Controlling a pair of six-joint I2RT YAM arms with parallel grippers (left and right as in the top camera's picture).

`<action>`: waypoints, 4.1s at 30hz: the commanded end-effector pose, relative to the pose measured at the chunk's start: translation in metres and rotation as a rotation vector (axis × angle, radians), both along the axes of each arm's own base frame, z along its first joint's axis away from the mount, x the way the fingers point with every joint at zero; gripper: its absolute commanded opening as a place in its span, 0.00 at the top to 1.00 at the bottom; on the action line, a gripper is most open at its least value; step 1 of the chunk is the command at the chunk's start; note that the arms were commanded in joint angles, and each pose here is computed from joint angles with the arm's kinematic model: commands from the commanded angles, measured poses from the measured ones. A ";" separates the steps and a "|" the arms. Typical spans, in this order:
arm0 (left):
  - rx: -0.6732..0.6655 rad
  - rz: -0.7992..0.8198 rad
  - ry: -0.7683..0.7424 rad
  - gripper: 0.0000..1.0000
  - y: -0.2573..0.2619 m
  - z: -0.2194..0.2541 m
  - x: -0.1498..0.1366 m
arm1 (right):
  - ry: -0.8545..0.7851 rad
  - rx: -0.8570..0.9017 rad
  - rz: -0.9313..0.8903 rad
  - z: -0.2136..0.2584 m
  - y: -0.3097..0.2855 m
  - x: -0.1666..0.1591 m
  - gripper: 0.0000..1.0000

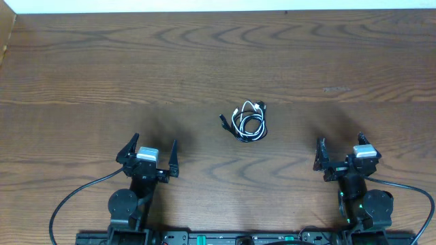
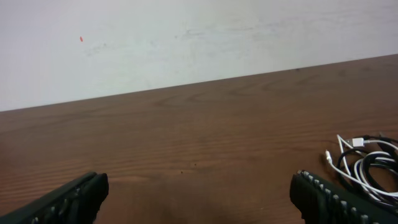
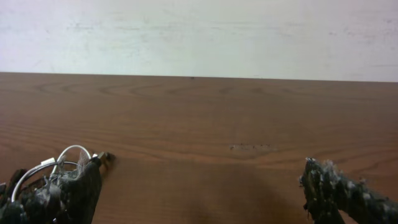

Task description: Untangle cables

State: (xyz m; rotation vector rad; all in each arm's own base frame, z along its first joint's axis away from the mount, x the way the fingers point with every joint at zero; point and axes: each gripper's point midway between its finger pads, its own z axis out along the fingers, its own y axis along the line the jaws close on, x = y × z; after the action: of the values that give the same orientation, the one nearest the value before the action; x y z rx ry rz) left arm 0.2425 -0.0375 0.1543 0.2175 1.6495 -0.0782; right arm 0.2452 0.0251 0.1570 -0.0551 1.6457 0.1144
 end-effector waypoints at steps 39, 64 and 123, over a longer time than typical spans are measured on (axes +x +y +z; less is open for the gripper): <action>0.011 -0.010 0.046 0.02 -0.001 -0.014 -0.001 | -0.002 -0.012 0.003 0.000 0.001 0.000 0.01; 0.011 -0.010 0.046 0.02 -0.001 -0.014 -0.001 | -0.002 -0.012 0.003 0.000 0.001 0.000 0.01; -0.253 -0.018 0.503 0.02 -0.020 0.032 0.025 | -0.002 -0.012 0.003 0.000 0.001 0.000 0.01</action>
State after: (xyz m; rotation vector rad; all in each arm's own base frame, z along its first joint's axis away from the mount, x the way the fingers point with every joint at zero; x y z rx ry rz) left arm 0.2616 -0.0491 0.1658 -0.0019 2.1141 -0.3191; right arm 0.2452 0.0250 0.1569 -0.0551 1.6461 0.1144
